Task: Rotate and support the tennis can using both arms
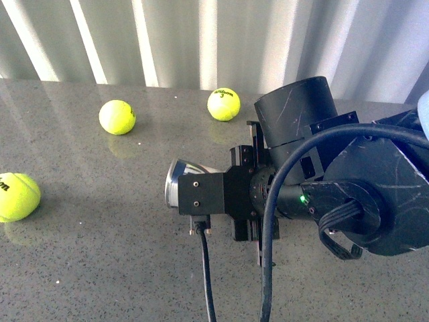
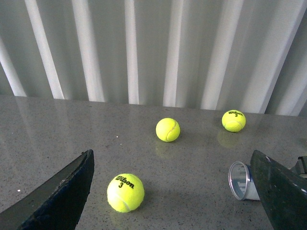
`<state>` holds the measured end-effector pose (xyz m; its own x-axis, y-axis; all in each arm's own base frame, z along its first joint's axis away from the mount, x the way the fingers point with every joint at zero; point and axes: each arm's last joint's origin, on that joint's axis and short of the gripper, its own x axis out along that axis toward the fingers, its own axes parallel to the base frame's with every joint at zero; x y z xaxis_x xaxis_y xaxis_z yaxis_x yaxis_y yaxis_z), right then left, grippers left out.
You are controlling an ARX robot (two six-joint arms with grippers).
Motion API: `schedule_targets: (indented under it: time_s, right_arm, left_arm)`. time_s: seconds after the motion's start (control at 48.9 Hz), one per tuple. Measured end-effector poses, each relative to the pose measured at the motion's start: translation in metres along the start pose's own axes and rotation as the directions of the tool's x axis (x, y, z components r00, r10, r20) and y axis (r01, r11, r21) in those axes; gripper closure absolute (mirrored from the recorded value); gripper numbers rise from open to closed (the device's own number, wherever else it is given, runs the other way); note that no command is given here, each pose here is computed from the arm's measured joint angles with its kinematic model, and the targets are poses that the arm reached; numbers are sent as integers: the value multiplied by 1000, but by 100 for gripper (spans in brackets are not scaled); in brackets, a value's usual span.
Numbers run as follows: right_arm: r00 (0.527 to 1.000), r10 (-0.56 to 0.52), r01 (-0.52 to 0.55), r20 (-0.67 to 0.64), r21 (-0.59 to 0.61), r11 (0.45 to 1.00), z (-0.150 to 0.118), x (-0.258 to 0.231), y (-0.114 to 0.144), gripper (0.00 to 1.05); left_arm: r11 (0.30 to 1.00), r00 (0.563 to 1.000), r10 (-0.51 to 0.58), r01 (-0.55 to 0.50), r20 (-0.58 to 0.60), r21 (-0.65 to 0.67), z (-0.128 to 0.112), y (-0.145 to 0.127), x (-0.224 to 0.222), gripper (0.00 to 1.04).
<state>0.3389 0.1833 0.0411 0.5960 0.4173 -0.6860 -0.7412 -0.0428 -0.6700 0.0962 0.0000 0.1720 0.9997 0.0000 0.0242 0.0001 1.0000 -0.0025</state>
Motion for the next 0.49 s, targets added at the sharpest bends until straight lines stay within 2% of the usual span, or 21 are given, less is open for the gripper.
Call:
schedule_targets:
  time_s: [0.266, 0.49]
  right_arm:
    - [999, 33, -32, -8, 59, 998, 3, -25, 1, 7]
    - [1000, 28, -29, 10, 129, 991, 14, -46, -12, 7]
  left_arm:
    - [1000, 1000, 0, 0, 0, 0, 0, 0, 0, 7]
    - [1000, 1000, 0, 0, 0, 0, 0, 0, 0, 7]
